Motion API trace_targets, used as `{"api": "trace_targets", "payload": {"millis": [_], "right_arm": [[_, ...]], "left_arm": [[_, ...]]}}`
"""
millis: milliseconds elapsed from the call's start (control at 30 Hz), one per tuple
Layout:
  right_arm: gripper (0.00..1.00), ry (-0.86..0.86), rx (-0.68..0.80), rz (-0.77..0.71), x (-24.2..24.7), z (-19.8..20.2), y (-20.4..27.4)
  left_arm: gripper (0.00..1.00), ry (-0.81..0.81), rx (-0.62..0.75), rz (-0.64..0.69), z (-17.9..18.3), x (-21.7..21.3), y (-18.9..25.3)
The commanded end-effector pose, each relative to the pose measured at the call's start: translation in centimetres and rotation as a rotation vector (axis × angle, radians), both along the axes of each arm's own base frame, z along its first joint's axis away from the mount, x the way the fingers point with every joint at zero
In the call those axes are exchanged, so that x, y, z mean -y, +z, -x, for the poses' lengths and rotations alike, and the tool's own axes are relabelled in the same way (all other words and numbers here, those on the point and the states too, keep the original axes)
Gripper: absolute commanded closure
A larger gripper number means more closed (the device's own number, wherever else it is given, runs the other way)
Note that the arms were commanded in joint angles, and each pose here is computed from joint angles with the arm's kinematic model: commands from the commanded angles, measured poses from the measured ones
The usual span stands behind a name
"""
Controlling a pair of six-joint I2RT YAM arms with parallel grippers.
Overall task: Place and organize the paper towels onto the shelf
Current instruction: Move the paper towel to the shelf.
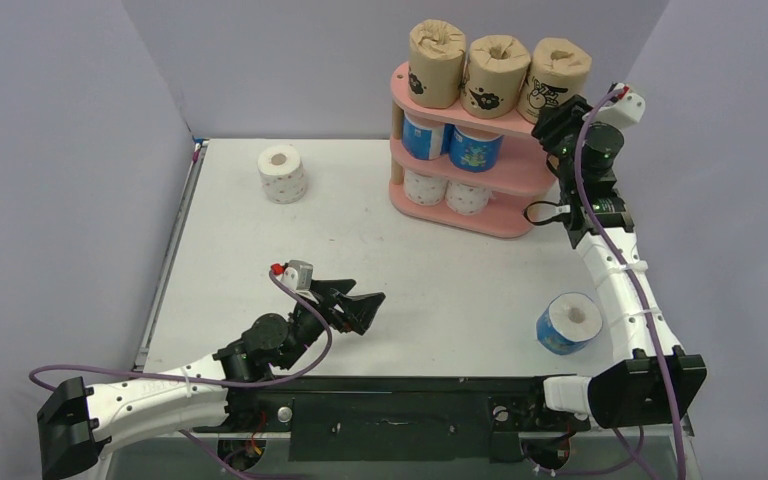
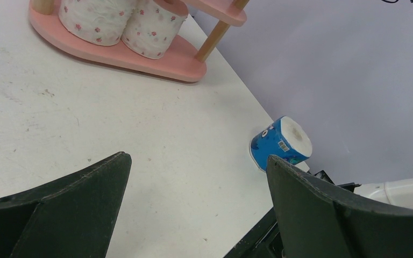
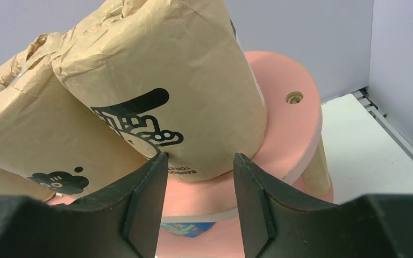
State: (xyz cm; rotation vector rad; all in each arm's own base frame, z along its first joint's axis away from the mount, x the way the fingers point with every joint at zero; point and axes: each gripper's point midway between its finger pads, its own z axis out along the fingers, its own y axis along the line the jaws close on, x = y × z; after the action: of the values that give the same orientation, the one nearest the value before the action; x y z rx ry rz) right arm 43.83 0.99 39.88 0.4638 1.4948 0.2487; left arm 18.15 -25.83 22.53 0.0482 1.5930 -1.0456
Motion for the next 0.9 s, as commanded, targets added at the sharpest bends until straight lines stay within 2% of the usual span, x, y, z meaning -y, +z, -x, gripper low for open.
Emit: {"api": "trace_targets", "payload": {"millis": [0, 167, 433, 667, 833, 867], "right_arm": [[0.56, -0.017, 0.062, -0.007, 0.5, 0.1, 2.6], [0.56, 0.021, 0.1, -0.032, -0.6, 2.2, 3.7], [0.59, 0.145, 0.124, -0.076, -5.5, 4.9, 4.1], [0.81, 0.204, 0.055, -0.074, -8.7, 3.2, 3.5], [1.0, 0.228, 0.044, -0.086, -9.9, 1.5, 4.3], [1.0, 0.237, 0.04, -0.091, -10.2, 0.9, 4.2]], "left_arm": [[0.03, 0.009, 0.027, 0.035, -0.2, -0.1, 1.5], [0.03, 0.006, 0.027, 0.042, -0.1, 0.0, 1.6], [0.03, -0.007, 0.013, 0.051, 0.0, 0.3, 1.1], [0.03, -0.012, 0.012, 0.059, 0.1, 0.3, 1.2], [0.03, -0.008, 0.013, 0.056, 0.0, 0.2, 1.3], [0.03, -0.007, 0.014, 0.054, 0.0, 0.2, 1.3]]}}
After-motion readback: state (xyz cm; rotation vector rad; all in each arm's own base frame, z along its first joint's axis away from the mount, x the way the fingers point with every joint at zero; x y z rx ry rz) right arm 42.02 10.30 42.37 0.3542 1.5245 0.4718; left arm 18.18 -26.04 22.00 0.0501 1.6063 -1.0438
